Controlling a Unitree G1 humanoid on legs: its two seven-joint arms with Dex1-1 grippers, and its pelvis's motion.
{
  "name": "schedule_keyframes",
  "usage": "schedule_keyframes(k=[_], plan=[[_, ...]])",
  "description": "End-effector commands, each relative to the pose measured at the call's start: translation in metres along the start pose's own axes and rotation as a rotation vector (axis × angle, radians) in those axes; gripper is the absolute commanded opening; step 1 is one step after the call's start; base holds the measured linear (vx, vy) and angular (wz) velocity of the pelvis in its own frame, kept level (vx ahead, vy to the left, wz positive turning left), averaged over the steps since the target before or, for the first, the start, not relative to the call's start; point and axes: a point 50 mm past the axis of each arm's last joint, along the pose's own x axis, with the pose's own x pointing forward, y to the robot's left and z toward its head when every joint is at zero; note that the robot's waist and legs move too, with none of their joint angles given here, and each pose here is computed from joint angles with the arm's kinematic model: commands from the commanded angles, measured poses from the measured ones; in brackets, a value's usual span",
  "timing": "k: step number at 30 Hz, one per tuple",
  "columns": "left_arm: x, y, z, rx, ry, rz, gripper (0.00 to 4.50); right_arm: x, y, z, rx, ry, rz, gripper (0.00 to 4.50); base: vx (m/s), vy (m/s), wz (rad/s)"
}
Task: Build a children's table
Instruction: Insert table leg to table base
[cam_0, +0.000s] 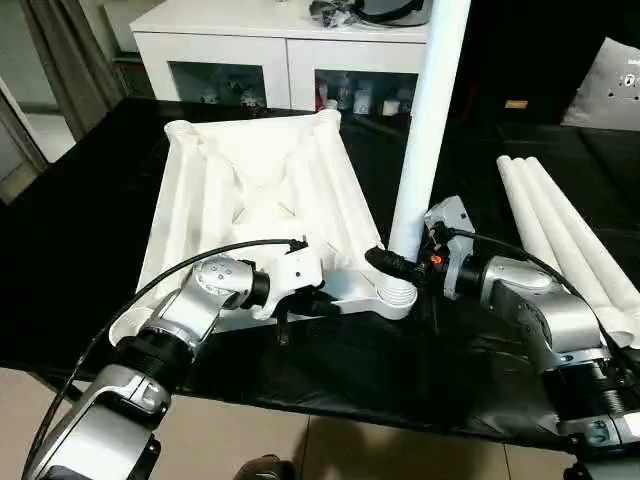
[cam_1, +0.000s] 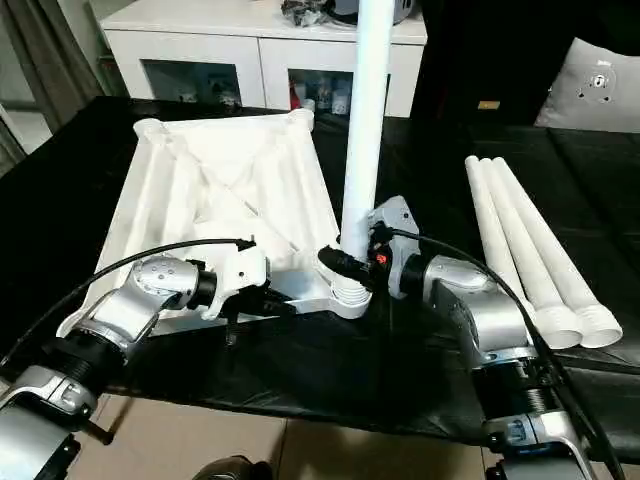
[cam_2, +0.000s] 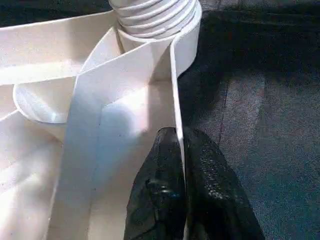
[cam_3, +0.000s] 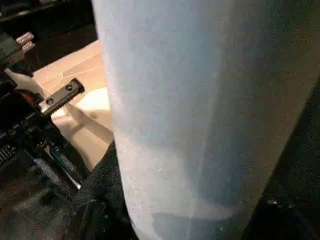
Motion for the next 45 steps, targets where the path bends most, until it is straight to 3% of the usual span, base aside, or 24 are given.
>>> schedule_keyframes(k=[1,6,11,15,19,20,33,45], plan=[[0.001,-0.001,0.010,0.051,-0.025,-0.023,0.00,0.001,0.002,-0.021,0.077,0.035,-0.005,1.91,0.000,0.000,0.00],[0.001,-0.001,0.010,0.048,-0.025,-0.022,0.00,-0.003,0.001,-0.030,0.161,-0.037,-0.032,1.91,0.000,0.000,0.00],[0.002,-0.001,0.009,0.041,-0.027,-0.015,0.00,-0.012,-0.002,-0.049,0.260,-0.129,-0.098,1.91,0.000,0.000,0.00],[0.002,0.000,0.009,0.037,-0.030,-0.006,0.00,-0.018,-0.003,-0.060,0.279,-0.171,-0.151,1.91,0.000,0.000,0.00],[0.002,0.001,0.009,0.033,-0.033,0.001,0.00,-0.022,-0.005,-0.063,0.286,-0.201,-0.179,1.91,0.000,0.000,0.00],[0.002,0.001,0.009,0.031,-0.033,0.004,0.00,-0.024,-0.005,-0.065,0.256,-0.198,-0.193,1.91,0.000,0.000,0.00],[-0.001,0.002,0.006,0.041,-0.011,0.001,0.00,-0.031,-0.002,-0.070,-0.006,-0.004,-0.130,1.91,0.000,0.000,0.00],[-0.008,0.008,0.006,0.086,0.031,-0.024,0.00,-0.014,0.004,-0.063,-0.094,0.179,0.070,1.91,0.000,0.000,0.00]])
